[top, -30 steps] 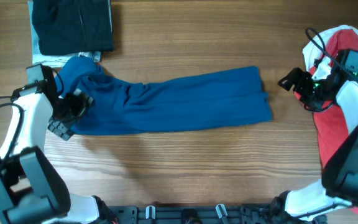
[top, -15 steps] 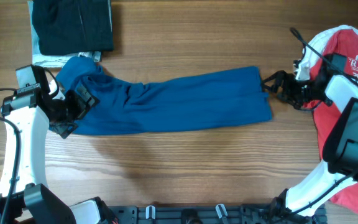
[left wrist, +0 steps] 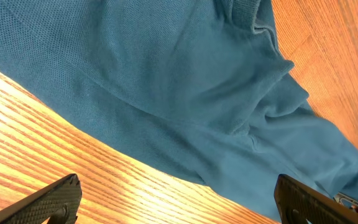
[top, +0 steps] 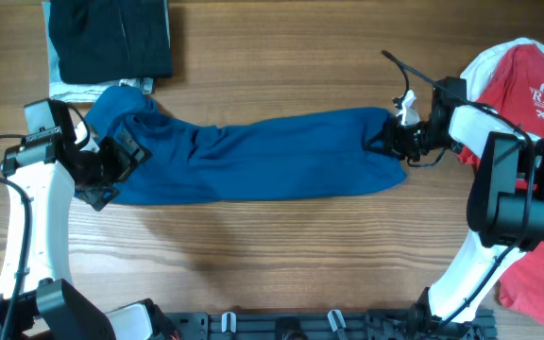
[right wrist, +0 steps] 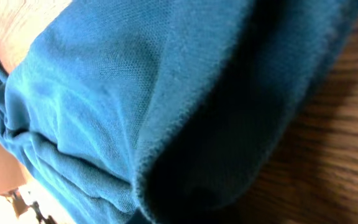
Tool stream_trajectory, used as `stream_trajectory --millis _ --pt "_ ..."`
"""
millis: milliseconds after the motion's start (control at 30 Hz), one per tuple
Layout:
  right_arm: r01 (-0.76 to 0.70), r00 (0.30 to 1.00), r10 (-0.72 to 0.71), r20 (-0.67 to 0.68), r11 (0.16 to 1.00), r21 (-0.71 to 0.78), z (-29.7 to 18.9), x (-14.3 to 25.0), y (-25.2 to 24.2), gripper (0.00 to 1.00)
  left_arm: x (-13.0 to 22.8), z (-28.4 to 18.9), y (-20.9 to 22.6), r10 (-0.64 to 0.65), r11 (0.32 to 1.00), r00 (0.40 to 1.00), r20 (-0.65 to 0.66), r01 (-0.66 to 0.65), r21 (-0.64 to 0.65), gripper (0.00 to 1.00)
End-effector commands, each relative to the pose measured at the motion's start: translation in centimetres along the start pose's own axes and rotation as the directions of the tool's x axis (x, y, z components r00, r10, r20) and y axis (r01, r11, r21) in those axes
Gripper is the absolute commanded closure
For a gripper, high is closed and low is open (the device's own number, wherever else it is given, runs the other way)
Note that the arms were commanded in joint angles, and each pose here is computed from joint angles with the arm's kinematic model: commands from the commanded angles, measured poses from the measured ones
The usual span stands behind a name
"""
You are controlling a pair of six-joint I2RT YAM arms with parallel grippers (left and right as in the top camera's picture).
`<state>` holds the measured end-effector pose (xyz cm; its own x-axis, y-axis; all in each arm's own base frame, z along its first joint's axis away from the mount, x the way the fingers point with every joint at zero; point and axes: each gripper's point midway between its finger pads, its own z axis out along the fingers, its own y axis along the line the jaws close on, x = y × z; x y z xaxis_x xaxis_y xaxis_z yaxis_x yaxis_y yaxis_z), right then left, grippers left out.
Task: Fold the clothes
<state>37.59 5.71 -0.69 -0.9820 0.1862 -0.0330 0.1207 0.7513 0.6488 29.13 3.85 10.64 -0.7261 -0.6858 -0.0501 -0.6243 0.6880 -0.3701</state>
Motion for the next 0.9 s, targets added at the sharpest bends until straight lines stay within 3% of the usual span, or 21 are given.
stream_trajectory --millis 0,133,233,300,400,500,700,867 --pt "-0.176 0.984 0.176 0.031 0.925 0.338 -0.8 1.1 -6.8 0.96 0.1 -0.2 0.0 0.018 1.0 1.0 -0.001 -0.018 0.015 0.0" --pt "-0.316 0.948 0.246 0.202 0.798 0.514 -7.7 0.4 -8.4 0.96 0.1 -0.2 0.0 0.017 1.0 1.0 -0.002 -0.017 0.014 0.0" --pt "-0.346 0.933 0.219 0.286 0.767 0.541 -12.1 -0.1 -6.8 0.96 0.2 -0.2 0.0 0.016 1.0 1.0 -0.005 -0.016 0.013 0.0" --pt "-0.417 0.897 0.201 0.395 0.681 0.601 -16.0 -0.3 -6.5 0.96 0.3 -0.2 0.0 0.015 1.0 1.0 -0.008 -0.015 0.012 0.0" --pt "-0.427 0.877 0.161 0.453 0.693 0.581 -18.9 -1.0 -4.1 0.96 0.3 -0.2 0.0 0.014 1.0 1.0 -0.009 -0.014 0.011 0.0" --pt "-0.393 0.89 0.131 0.437 0.707 0.588 -18.2 -1.1 -2.8 0.96 0.3 -0.2 0.0 0.014 1.0 1.0 -0.01 -0.014 0.011 0.0" --pt "-0.267 0.936 0.054 0.347 0.751 0.604 -12.6 -1.2 1.4 0.96 0.4 -0.2 0.1 0.013 1.0 1.0 -0.011 -0.013 0.011 0.0" --pt "-0.201 0.967 0.074 0.244 0.809 0.553 -6.8 -0.5 3.7 0.96 0.4 -0.2 0.1 0.013 1.0 1.0 -0.013 -0.013 0.009 0.0"
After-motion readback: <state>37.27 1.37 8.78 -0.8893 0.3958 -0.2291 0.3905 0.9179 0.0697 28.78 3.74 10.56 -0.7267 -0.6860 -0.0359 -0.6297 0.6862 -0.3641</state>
